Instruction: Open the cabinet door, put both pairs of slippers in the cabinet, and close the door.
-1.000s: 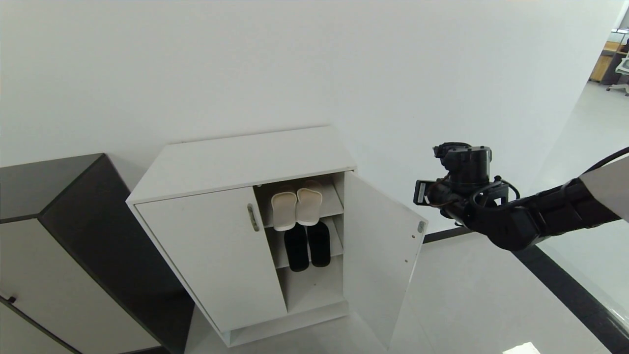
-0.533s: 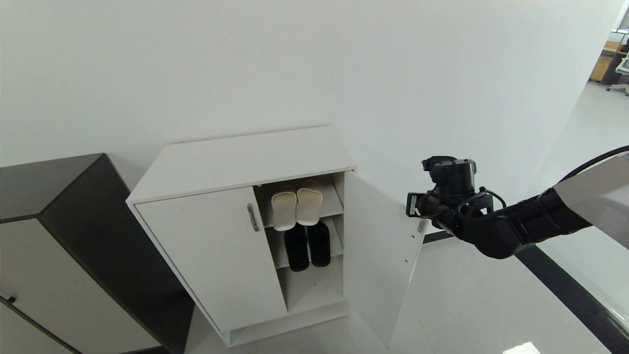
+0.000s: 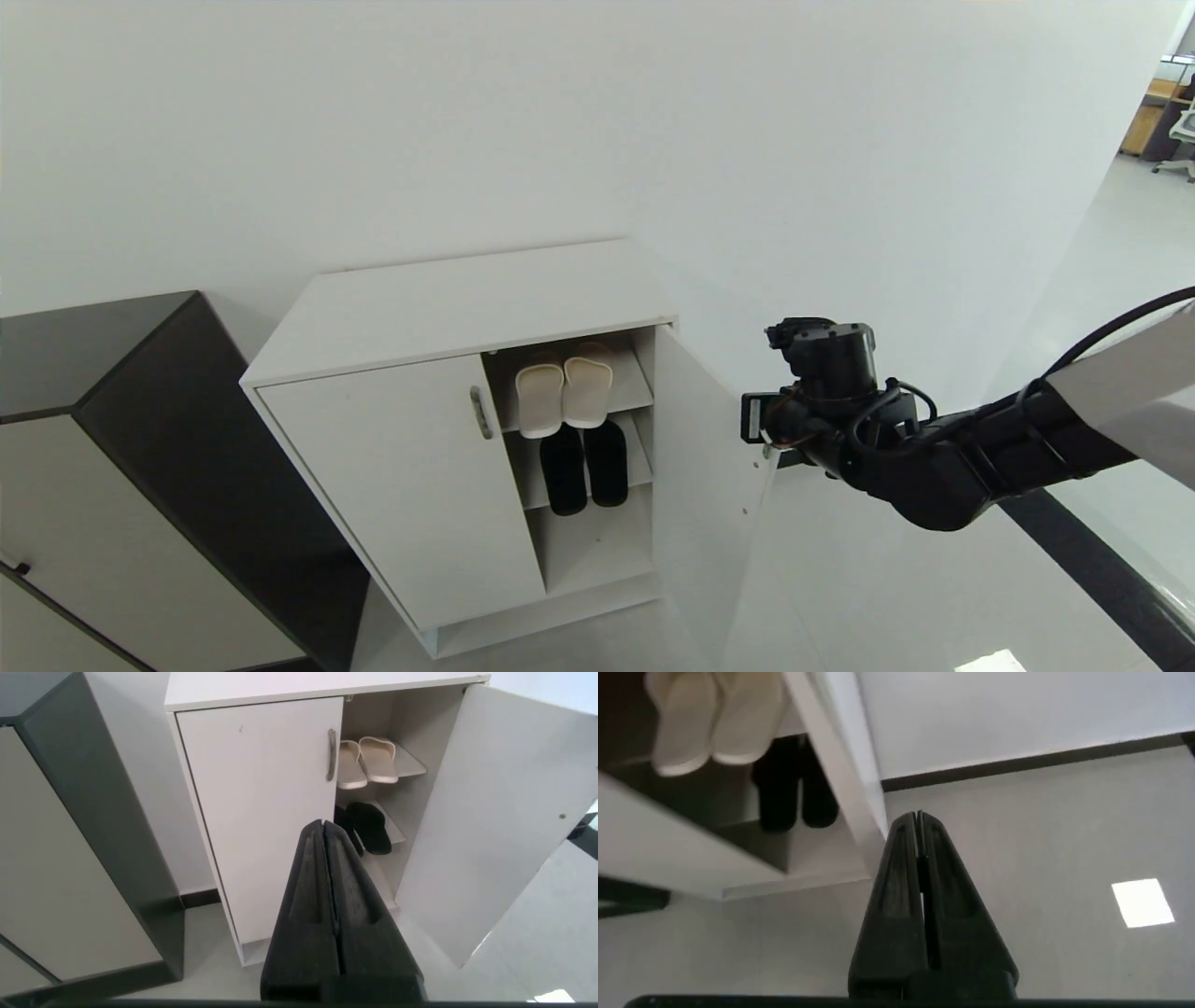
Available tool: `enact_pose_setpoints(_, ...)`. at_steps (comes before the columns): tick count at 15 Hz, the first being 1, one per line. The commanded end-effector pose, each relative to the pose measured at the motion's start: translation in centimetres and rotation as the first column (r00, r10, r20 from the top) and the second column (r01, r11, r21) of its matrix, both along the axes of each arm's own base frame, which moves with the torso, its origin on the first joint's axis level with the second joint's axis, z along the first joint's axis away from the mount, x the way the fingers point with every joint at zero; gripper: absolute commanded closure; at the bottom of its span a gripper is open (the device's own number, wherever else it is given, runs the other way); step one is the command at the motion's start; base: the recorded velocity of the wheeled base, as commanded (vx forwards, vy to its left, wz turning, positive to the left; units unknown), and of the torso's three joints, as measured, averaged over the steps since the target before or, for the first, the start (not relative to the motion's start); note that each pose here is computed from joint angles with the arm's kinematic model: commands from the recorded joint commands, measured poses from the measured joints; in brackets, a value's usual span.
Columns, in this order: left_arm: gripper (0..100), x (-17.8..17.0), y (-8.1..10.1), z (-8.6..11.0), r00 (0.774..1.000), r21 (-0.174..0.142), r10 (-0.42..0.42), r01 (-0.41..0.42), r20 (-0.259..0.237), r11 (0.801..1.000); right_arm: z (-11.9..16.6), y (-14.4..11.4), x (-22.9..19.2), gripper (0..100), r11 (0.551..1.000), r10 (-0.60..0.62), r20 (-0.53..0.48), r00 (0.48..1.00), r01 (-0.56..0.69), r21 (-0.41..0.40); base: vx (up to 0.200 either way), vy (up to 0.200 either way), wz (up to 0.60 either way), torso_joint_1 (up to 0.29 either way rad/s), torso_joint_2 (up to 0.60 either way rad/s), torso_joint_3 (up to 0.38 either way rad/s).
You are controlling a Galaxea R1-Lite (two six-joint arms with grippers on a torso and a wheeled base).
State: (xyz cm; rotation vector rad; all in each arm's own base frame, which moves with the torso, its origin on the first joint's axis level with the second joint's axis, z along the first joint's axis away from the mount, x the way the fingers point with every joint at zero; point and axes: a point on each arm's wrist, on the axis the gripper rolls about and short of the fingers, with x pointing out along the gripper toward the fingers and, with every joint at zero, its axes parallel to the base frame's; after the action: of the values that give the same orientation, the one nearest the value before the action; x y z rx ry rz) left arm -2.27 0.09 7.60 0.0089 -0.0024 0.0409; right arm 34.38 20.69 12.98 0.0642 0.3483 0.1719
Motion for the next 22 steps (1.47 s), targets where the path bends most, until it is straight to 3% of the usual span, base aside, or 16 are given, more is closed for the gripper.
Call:
enact_pose_setpoints(1, 100, 0.0, 0.0, 0.0, 1.0, 0.0, 0.001, -0.001, 0.001, 1.0, 1.3, 1.0, -2.0, 100, 0.999, 0.043, 0.018, 0.999, -0.044, 0.026, 0.0, 0.0, 0.0, 0.0, 0.0, 0.0)
enact_pose_setpoints(9, 100, 0.0, 0.0, 0.0, 1.0, 0.0, 0.001, -0.001, 0.001, 1.0, 3.1, 2.0, -9.0, 100, 0.959, 0.281, 0.015, 0.96, -0.281, 0.038, 0.0, 0.0, 0.0, 0.0, 0.0, 0.0)
enact_pose_setpoints(15, 100, 0.0, 0.0, 0.0, 1.0, 0.0, 0.001, -0.001, -0.001, 1.0, 2.5, 2.4, -9.7, 100, 0.95, 0.313, 0.003, 0.95, -0.313, -0.006, 0.0, 0.0, 0.0, 0.0, 0.0, 0.0)
enact_pose_setpoints(22, 100, 0.0, 0.0, 0.0, 1.0, 0.0, -0.003, 0.003, 0.001, 1.0, 2.1, 2.4, -9.7, 100, 0.95, 0.311, -0.009, 0.95, -0.312, -0.013, 0.0, 0.0, 0.51, 0.003, 0.0, -0.001)
